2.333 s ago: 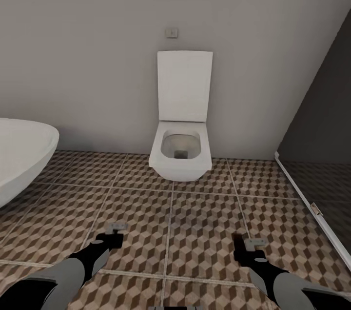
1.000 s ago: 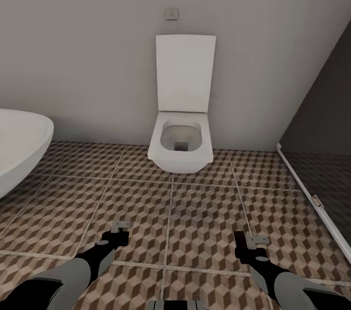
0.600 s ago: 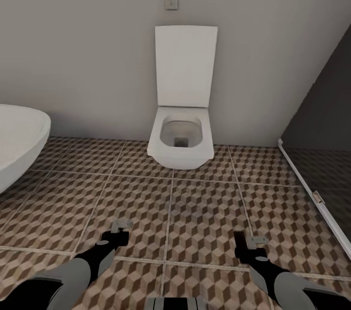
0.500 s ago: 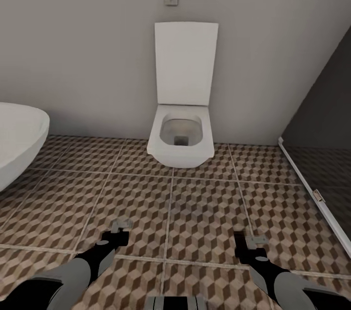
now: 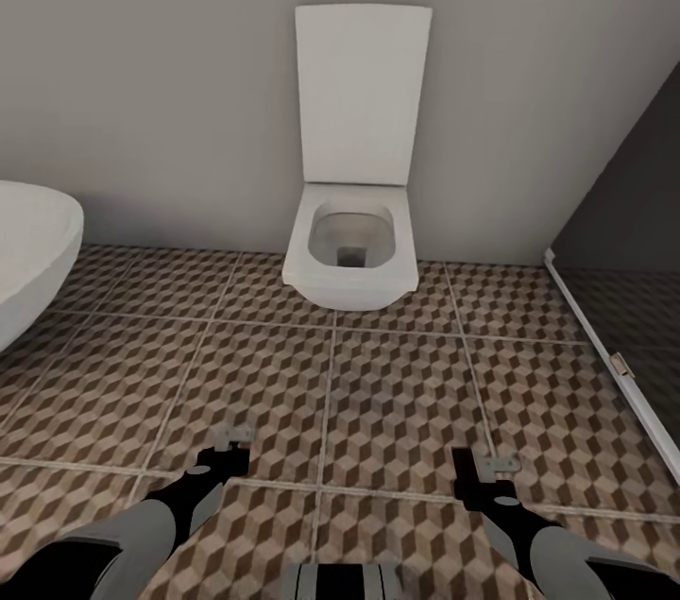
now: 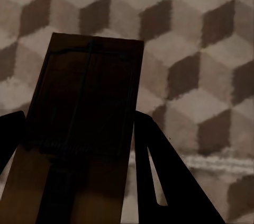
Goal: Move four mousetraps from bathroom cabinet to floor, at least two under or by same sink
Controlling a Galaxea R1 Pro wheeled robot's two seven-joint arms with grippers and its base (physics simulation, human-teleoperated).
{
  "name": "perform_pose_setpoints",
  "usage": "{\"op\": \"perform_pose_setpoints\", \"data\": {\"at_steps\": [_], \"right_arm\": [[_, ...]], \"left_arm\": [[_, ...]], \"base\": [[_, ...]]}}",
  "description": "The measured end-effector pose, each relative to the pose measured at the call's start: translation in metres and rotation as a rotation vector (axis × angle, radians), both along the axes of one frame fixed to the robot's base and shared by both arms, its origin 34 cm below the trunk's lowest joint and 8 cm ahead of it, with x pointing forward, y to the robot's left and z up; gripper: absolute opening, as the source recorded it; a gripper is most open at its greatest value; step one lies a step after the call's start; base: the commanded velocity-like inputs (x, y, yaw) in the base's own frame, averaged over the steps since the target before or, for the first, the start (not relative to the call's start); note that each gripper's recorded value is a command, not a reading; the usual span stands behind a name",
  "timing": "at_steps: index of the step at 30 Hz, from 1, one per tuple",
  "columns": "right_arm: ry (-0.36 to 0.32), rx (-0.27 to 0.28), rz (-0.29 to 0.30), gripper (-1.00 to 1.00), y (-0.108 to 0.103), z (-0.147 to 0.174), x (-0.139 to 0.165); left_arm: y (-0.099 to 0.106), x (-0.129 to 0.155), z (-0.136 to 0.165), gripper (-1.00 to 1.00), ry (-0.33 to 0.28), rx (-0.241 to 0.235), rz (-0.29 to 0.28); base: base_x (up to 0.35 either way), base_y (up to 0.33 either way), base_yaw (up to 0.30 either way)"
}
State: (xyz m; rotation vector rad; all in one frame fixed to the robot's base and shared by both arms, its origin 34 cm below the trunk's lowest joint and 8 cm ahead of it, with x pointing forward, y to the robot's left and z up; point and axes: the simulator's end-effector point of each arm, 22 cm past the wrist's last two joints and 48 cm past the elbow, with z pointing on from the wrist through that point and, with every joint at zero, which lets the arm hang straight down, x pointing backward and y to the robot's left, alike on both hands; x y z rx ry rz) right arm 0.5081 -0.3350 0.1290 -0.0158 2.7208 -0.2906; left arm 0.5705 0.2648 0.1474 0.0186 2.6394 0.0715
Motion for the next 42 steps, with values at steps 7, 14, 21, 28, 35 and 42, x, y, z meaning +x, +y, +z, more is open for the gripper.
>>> {"op": "perform_pose_setpoints", "data": {"at_steps": [7,14,21,28,35,42], "right_arm": [[0.028,0.001,0.001,-1.00,0.001,-0.013,-0.010],[0.028,0.001,0.001,-1.00,0.001,-0.013,-0.010],[0.040,0.002,0.003,-1.00,0.002,-0.018,-0.015],[0.065,0.002,0.003,-1.00,0.002,-0.029,-0.025],[0.065,0.001,0.003,-1.00,0.002,-0.029,-0.024],[0.085,0.001,0.003,-1.00,0.002,-0.037,-0.033]], "left_arm": [[0.000,-0.010,-0.014,-1.00,0.028,0.000,-0.001],[0.000,-0.009,-0.014,-1.00,0.025,0.001,-0.002],[0.000,-0.014,-0.020,-1.00,0.038,0.000,-0.003],[-0.001,-0.022,-0.032,-1.00,0.061,0.000,-0.004],[-0.001,-0.022,-0.032,-1.00,0.061,0.000,-0.005],[0.000,-0.031,-0.042,-1.00,0.083,0.000,-0.004]], "base": [[0.000,0.000,0.000],[0.000,0.000,0.000],[0.000,0.000,0.000],[0.000,0.000,0.000],[0.000,0.000,0.000],[0.000,0.000,0.000]]}}
